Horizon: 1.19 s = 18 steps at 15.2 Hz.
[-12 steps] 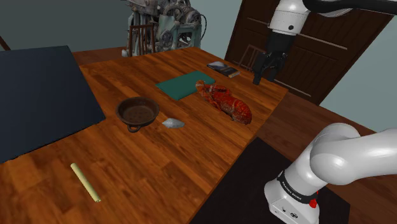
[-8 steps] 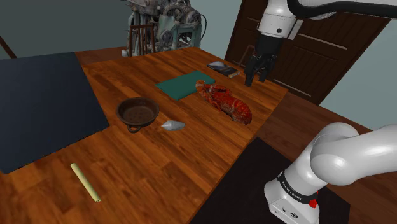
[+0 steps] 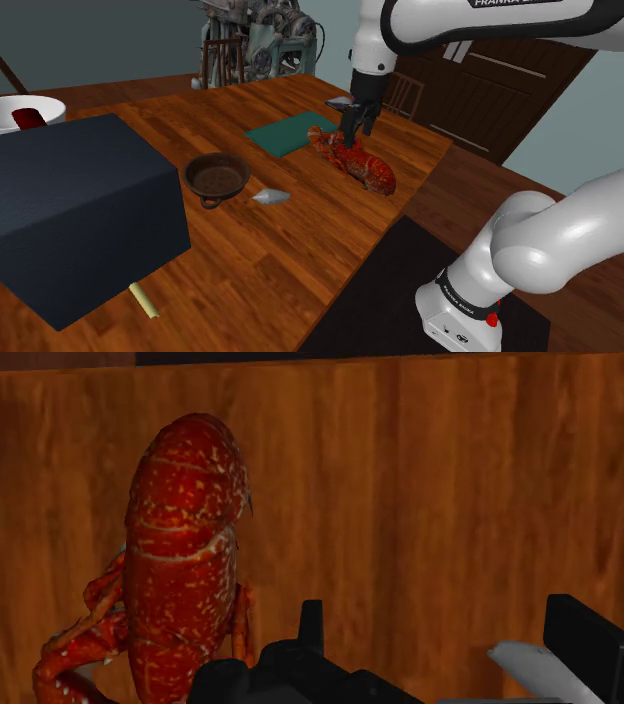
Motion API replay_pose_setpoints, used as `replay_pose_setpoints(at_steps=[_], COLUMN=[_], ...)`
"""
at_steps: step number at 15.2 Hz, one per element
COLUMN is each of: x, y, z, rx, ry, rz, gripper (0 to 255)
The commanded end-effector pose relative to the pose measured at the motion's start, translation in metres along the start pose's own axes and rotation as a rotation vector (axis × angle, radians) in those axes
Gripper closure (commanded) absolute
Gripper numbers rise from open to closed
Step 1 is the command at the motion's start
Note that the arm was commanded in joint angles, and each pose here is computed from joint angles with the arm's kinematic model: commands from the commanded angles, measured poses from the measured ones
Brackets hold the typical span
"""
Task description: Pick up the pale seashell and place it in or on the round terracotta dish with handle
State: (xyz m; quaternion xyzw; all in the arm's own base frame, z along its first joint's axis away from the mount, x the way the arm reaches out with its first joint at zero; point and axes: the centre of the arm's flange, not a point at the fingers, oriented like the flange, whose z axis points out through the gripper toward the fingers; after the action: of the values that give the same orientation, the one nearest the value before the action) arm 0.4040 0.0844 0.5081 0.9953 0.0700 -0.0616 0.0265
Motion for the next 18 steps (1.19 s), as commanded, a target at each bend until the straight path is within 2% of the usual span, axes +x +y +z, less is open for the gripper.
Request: replay_pose_setpoints(at_steps=[1, 10, 18], x=[0.022, 0.1, 0.148], y=[-0.016, -0.102, -0.187], z=[0.013, 0.068, 0.125], rx=[-0.019, -0.106, -0.183], ry=[-0.003, -0.022, -0.039], rz=[-0.058, -0.309, -0.533], gripper=[0, 0, 0])
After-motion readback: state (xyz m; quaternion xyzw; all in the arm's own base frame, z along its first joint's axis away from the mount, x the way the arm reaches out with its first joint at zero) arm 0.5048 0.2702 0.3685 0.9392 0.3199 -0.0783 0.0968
